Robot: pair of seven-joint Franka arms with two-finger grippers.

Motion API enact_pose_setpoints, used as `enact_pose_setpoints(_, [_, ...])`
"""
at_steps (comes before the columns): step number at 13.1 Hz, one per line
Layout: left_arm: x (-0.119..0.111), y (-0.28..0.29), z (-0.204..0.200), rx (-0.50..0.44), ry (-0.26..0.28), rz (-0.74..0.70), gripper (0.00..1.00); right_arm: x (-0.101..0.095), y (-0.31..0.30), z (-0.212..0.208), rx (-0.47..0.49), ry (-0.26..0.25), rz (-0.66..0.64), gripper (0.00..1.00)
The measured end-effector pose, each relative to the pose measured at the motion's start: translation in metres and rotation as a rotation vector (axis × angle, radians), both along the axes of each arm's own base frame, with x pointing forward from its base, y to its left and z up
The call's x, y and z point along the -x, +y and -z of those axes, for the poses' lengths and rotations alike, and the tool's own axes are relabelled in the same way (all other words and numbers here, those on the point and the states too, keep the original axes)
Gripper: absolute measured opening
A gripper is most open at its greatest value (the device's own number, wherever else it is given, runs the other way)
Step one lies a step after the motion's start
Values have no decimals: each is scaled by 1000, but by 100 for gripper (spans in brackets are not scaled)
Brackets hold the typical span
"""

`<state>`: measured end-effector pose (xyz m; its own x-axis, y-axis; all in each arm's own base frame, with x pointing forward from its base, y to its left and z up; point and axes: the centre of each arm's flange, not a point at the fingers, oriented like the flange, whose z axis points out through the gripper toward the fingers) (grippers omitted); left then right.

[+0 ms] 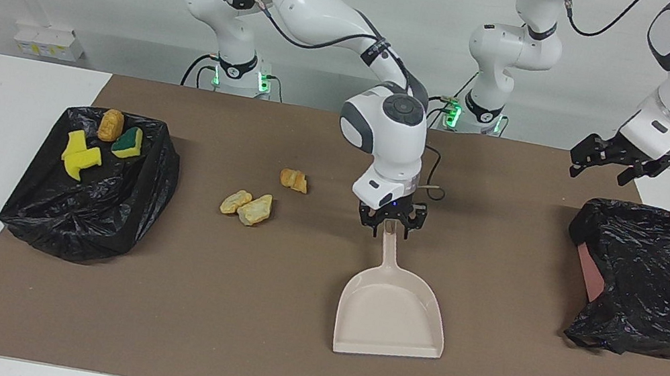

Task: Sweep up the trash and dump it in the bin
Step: 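Reach the dustpan with the left gripper while the right gripper reaches the brush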

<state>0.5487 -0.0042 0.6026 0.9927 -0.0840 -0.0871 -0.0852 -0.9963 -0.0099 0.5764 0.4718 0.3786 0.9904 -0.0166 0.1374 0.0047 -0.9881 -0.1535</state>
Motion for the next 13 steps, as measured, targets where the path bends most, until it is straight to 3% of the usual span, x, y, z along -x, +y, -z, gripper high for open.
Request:
enact_pose_setpoints(1, [-1, -1, -1, 0, -10, 2, 100, 4, -2, -12, -3, 16, 5, 96])
enact_pose_setpoints(2, [-4, -3, -3, 1, -38, 8, 100, 11, -4, -24, -6, 33, 7, 100])
enact_pose_setpoints(4, [-15, -20, -6, 5, -131, 37, 100, 32, -4, -41, -2, 52, -9, 100])
enact_pose_setpoints(9, [-33, -113, 36, 17, -164, 96, 100, 149, 13, -26, 49, 160, -134, 100])
enact_pose_setpoints(13, [-53, -172, 93, 23, -169, 82, 100, 237, 7, 6, 78, 189, -211, 100])
